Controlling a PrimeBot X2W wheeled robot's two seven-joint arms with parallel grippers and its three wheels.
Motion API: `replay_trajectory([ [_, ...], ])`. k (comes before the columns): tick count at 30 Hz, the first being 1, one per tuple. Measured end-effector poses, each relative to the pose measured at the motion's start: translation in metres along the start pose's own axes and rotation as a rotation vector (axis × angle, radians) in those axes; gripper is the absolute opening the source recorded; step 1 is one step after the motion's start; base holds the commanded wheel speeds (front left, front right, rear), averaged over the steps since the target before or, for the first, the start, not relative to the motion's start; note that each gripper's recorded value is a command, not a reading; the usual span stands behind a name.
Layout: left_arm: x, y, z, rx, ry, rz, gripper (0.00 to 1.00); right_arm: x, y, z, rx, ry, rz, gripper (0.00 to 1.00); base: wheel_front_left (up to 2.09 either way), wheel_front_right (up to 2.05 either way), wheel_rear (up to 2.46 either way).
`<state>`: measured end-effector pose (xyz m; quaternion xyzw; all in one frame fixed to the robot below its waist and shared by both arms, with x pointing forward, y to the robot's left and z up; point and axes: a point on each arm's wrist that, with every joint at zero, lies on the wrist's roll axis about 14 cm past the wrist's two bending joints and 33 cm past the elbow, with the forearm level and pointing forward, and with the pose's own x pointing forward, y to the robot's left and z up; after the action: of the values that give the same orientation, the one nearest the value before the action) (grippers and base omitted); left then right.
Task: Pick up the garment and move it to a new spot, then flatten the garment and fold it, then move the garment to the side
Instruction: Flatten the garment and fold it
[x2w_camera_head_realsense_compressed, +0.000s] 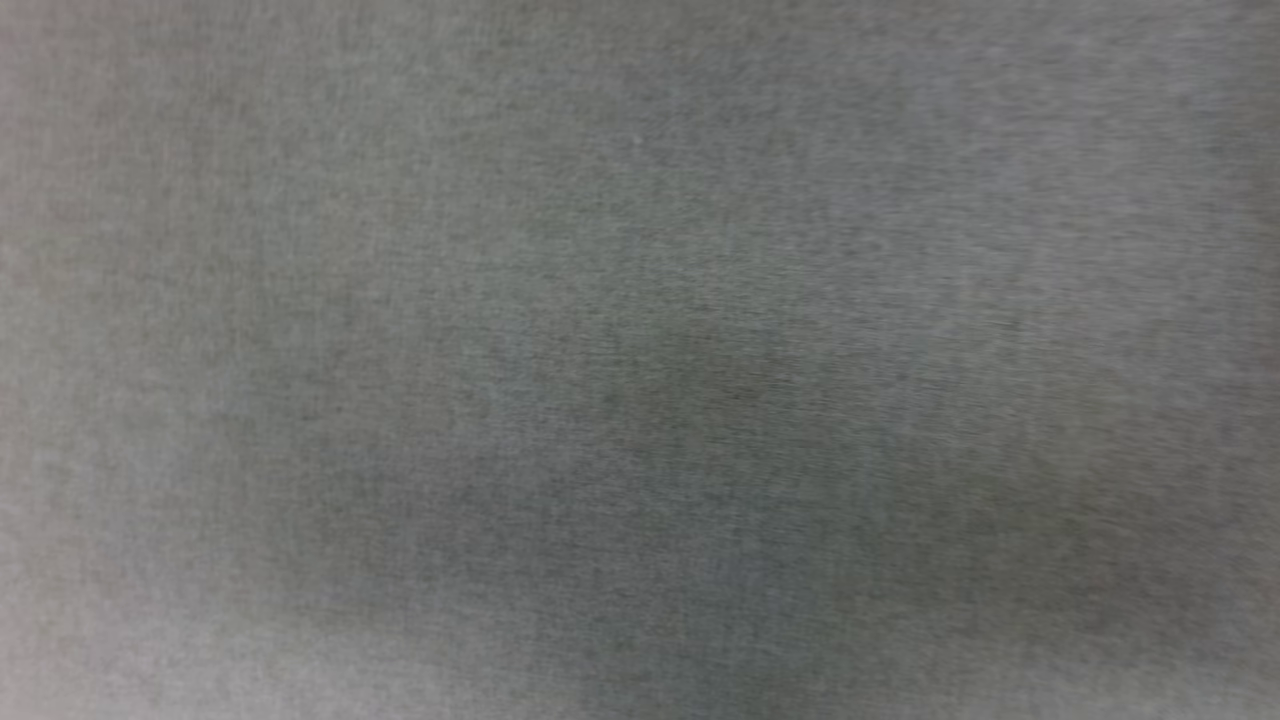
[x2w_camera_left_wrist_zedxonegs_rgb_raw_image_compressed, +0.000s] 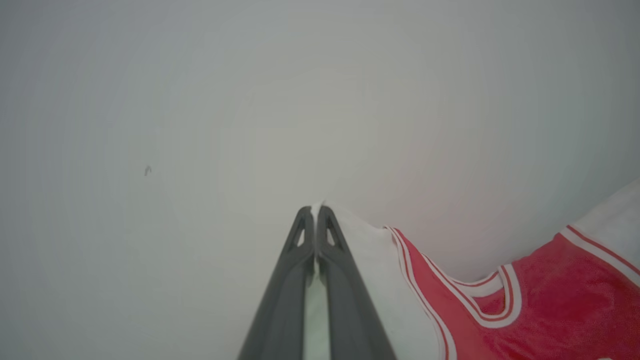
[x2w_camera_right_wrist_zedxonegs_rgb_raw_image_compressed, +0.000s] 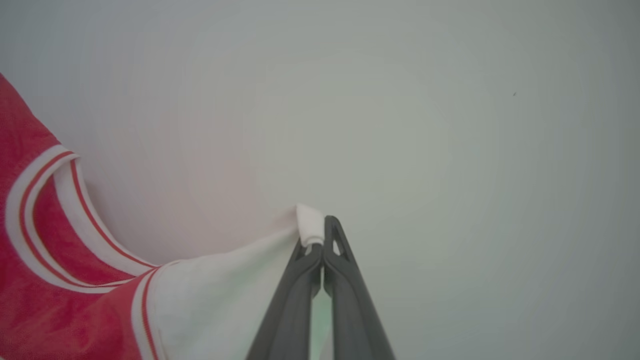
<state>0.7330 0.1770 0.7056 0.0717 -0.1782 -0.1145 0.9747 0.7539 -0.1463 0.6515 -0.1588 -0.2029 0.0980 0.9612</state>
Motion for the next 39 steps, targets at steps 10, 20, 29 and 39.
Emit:
replay_trajectory([
  [10, -0.062, -0.007, -0.102, -0.038, 0.246, -0.015, 0.00, -0.036, 0.063, -0.088, 0.089, 0.174, 0.109, 0.00, 0.00, 0.00, 0.00],
  [20, -0.147, -0.030, -0.108, -0.137, 0.430, -0.108, 0.00, -0.105, 0.072, -0.080, 0.174, 0.240, 0.178, 0.00, 0.00, 0.00, 0.00],
  [29, -0.258, -0.030, -0.107, -0.174, 0.577, -0.141, 0.00, -0.193, 0.057, -0.056, 0.255, 0.303, 0.182, 0.00, 0.00, 0.00, 0.00],
  [39, -0.370, -0.060, -0.097, -0.211, 0.679, -0.149, 0.00, -0.307, 0.044, -0.033, 0.266, 0.407, 0.191, 0.00, 0.00, 0.00, 0.00],
])
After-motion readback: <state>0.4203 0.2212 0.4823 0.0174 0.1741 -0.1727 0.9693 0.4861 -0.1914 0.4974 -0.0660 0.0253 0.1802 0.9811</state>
